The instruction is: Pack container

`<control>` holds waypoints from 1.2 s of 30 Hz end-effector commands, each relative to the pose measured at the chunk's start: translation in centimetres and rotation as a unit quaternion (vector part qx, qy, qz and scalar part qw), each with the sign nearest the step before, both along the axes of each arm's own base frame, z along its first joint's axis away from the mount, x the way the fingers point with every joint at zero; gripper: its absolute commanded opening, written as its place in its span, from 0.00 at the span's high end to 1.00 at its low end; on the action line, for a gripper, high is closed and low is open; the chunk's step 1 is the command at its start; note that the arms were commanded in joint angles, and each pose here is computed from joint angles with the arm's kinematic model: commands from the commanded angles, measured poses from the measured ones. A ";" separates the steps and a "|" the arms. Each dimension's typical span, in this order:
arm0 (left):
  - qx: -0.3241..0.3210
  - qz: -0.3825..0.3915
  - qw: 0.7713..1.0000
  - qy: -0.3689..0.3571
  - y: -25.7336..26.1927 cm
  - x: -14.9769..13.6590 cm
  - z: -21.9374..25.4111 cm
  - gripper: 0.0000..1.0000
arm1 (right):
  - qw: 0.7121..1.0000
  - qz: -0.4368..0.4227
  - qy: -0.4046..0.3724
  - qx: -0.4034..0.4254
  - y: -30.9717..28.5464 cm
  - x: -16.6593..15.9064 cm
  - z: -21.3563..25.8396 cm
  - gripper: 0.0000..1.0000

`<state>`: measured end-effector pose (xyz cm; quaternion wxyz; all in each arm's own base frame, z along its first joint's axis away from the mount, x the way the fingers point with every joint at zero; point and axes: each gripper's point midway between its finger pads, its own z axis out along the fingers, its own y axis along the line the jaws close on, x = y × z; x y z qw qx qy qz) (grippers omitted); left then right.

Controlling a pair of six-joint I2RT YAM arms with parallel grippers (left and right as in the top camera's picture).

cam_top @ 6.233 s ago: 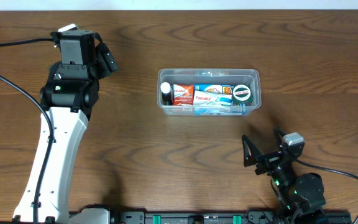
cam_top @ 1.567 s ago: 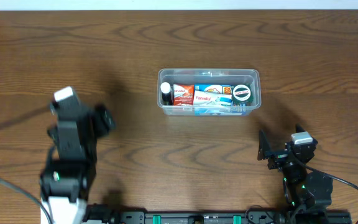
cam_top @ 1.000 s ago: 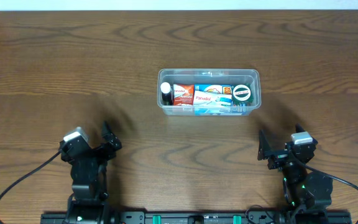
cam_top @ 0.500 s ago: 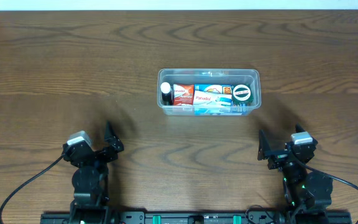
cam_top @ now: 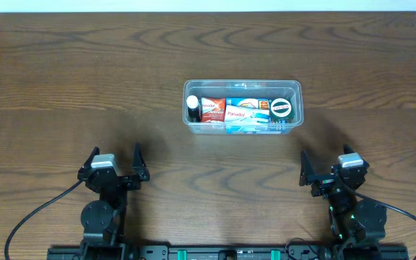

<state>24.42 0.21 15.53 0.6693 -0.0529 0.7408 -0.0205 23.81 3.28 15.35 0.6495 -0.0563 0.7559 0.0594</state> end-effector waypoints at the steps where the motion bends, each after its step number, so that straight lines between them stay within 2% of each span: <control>1: 0.016 -0.007 1.000 0.024 -0.1 0.0 -1.8 0.02 | 1.000 -0.005 -0.004 -0.007 -0.2 0.0 0.0 0.01; 10: 0.016 -0.004 1.000 0.024 0.0 0.0 -1.8 0.02 | 1.000 -0.004 -0.004 -0.007 -0.2 0.0 0.0 0.01; 16: 0.015 0.029 0.999 0.025 1.6 -0.1 -1.8 0.02 | 1.000 -0.005 -0.003 -0.007 -0.2 0.0 0.0 0.01; 36: 0.015 0.029 0.999 0.026 1.6 -0.1 -1.8 0.02 | 1.000 -0.005 -0.004 -0.007 -0.2 0.0 0.0 0.01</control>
